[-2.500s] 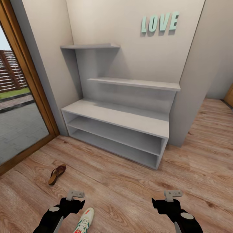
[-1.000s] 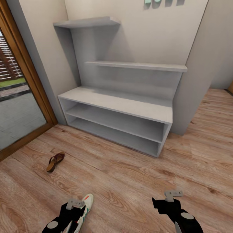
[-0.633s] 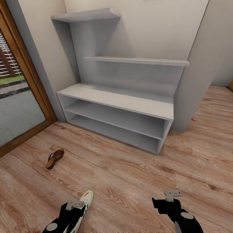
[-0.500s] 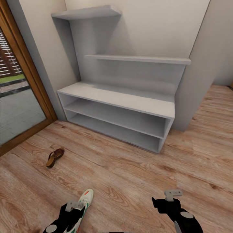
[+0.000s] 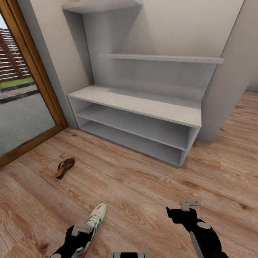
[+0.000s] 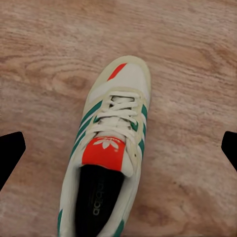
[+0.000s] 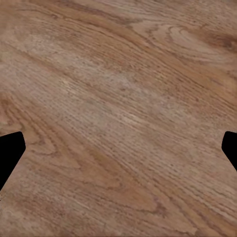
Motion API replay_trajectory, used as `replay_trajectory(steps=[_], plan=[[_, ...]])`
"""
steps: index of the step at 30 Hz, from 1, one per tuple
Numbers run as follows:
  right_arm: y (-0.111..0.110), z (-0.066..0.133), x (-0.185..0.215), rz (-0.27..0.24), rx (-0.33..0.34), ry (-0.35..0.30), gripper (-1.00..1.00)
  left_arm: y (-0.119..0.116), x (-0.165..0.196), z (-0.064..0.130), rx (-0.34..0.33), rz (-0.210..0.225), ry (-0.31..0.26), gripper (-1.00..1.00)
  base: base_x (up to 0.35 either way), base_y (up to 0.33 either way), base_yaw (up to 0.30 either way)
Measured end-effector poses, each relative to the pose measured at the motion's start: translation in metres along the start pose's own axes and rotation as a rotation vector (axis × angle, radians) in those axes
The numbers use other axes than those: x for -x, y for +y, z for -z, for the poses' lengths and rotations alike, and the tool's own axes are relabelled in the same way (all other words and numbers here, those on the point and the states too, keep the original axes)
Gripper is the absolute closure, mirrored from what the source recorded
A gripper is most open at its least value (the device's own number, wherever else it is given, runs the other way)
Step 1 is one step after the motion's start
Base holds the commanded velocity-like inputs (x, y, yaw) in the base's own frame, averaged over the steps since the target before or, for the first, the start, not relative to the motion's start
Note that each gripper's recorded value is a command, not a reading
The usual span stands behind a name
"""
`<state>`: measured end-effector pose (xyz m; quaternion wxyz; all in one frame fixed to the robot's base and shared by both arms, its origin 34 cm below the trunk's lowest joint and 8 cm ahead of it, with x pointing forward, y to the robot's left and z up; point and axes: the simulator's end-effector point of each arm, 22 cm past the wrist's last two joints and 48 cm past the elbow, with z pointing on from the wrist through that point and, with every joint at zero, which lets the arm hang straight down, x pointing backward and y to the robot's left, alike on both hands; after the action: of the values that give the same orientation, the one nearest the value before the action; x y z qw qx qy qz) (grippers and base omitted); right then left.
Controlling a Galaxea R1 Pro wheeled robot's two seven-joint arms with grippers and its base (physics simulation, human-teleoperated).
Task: Pick up the two gym shoes and the two sandals from the corridor floor and place them onto the hallstand (shoe rack) in the corridor, making sure they are on the rack and not on the floor. Arrange them so the two gym shoes are next to each other and the two sandals are next to each other.
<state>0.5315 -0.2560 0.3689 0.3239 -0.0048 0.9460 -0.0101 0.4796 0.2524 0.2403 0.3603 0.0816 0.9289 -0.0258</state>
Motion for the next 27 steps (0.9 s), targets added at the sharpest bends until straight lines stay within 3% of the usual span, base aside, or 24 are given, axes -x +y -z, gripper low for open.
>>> replay_trajectory(steps=[21,27], plan=[[-0.002,-0.012,-0.018,0.000,-0.003,0.025,-1.00,-0.004,-0.023,-0.008,-0.007,-0.001,0.027,-1.00,0.000,0.000,0.018],[-0.001,-0.021,-0.031,0.000,-0.003,0.057,-1.00,-0.006,-0.039,-0.011,-0.012,0.003,0.059,-1.00,0.000,0.000,0.000]])
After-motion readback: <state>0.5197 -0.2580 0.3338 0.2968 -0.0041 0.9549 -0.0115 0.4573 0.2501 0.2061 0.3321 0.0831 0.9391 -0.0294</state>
